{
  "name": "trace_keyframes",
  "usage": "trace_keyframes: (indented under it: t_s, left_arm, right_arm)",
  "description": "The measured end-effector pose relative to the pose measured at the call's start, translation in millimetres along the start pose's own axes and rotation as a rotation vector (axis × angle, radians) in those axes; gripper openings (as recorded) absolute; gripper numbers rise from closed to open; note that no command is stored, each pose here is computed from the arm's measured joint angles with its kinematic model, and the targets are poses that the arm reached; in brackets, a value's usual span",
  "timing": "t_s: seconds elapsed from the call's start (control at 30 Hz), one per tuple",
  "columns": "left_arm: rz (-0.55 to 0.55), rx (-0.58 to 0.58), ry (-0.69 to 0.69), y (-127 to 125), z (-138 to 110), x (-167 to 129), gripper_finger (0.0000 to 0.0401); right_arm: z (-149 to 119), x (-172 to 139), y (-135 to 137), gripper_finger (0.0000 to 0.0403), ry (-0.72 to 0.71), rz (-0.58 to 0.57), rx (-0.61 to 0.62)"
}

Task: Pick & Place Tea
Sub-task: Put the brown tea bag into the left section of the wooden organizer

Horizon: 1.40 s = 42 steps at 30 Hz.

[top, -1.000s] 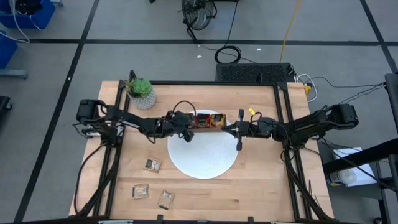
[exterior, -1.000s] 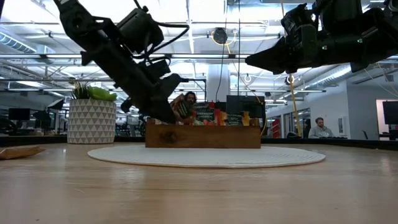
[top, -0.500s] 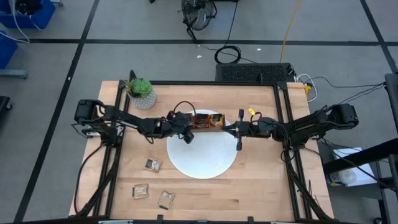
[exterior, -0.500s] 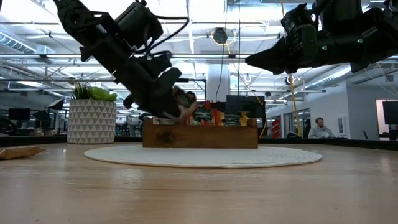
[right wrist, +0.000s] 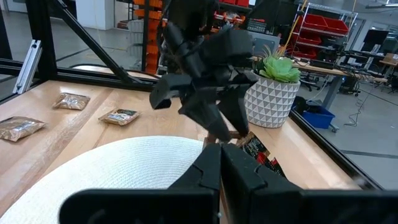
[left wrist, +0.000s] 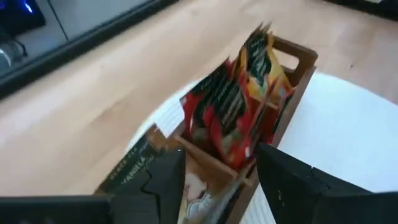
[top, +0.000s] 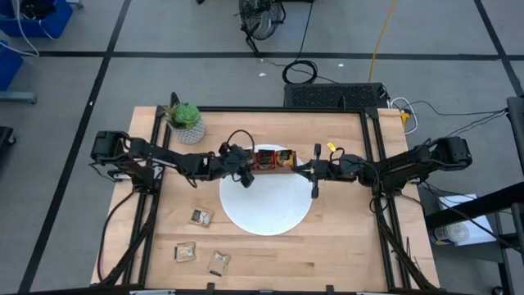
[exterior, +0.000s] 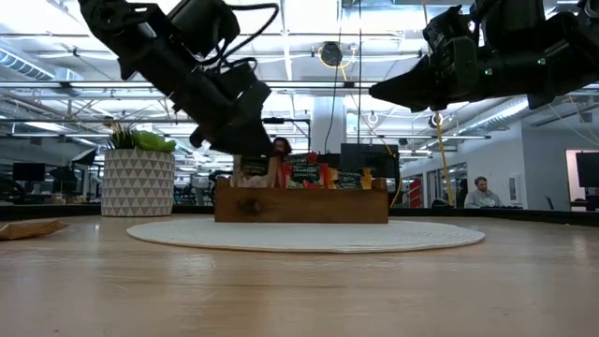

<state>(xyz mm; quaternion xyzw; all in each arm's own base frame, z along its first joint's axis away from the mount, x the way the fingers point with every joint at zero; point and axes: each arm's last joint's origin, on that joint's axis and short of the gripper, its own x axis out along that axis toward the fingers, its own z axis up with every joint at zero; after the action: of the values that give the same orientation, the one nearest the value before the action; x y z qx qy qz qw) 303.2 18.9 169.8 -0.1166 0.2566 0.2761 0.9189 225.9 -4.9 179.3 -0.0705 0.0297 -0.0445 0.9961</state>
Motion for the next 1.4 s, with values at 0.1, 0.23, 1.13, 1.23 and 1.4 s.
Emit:
trace_keyframes:
  t_s: [0.1, 0.23, 1.13, 1.23, 1.4]
  left_arm:
    - [0.016, 0.027, 0.026, 3, -1, -4, 0.0191]
    - [0.034, 0.049, 0.022, 5, 1, -6, 0.0187]
    - [-0.132, 0.225, 0.14, -23, -18, -27, 0.0003]
    - [-0.108, 0.216, 0.15, -20, -23, -13, 0.0003]
    - [-0.018, 0.195, 0.128, -9, -20, -4, 0.0003]
  right_arm:
    - [0, 0, 0, 0.0, 0.0, 0.0, 0.0]
    - [0, 0, 0, 0.0, 0.0, 0.001, 0.0]
    - [0, 0, 0, 0.0, -0.001, 0.0, -0.021]
    - [1, 0, 0, 0.0, -0.007, -0.001, -0.018]
    - [0, 0, 0, 0.0, -0.001, -0.001, -0.013]
